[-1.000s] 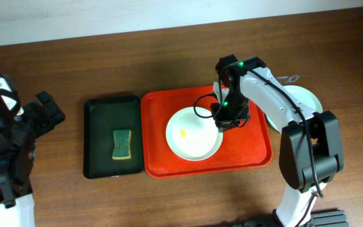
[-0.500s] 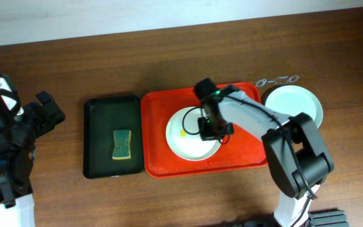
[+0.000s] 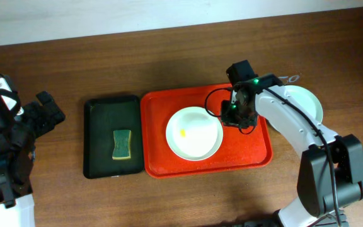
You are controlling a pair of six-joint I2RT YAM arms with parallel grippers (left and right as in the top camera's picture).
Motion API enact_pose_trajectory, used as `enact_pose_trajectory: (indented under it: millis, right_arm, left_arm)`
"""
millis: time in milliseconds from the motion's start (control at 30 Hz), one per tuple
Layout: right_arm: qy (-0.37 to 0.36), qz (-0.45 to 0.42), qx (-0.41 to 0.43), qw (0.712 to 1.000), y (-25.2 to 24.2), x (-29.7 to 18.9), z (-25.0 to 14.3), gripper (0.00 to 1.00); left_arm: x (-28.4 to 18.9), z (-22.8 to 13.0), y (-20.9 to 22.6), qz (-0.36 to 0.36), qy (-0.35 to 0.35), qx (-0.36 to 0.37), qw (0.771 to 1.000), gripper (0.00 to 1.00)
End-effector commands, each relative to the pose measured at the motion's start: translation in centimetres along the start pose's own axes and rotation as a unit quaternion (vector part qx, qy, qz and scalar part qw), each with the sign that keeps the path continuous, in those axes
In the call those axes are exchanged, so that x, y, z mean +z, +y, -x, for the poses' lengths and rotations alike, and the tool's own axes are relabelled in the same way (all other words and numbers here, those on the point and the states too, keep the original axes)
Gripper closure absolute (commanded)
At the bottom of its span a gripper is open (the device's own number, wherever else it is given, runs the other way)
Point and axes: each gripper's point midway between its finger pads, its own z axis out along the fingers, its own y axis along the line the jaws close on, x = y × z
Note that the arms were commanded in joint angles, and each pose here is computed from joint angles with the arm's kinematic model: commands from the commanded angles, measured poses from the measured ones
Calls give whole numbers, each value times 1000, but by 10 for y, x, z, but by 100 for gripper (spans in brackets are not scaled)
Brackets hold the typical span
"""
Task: Clean dirty plates on tray and stack at the side
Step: 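Pinch the right rim of the white plate with the right gripper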
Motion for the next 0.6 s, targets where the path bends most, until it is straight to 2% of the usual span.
enact_pose_trajectory:
  millis: [0,300,367,567]
  right_arm:
    - [21,5,4,1000,-4,16,-6,59]
    - [20,25,30,999,-12,55,-22,58]
    - [19,26,37,999,-13,60,-24,62]
    - [2,32,23,999,-5,73,-27,65]
  left_arm:
    - [-2,3,0,-2,-5,-7,1000,1]
    - [-2,3,0,-2,-5,-7,1000,1]
    - [-2,3,0,-2,-5,-7,1000,1]
    - [-2,3,0,-2,-5,-7,1000,1]
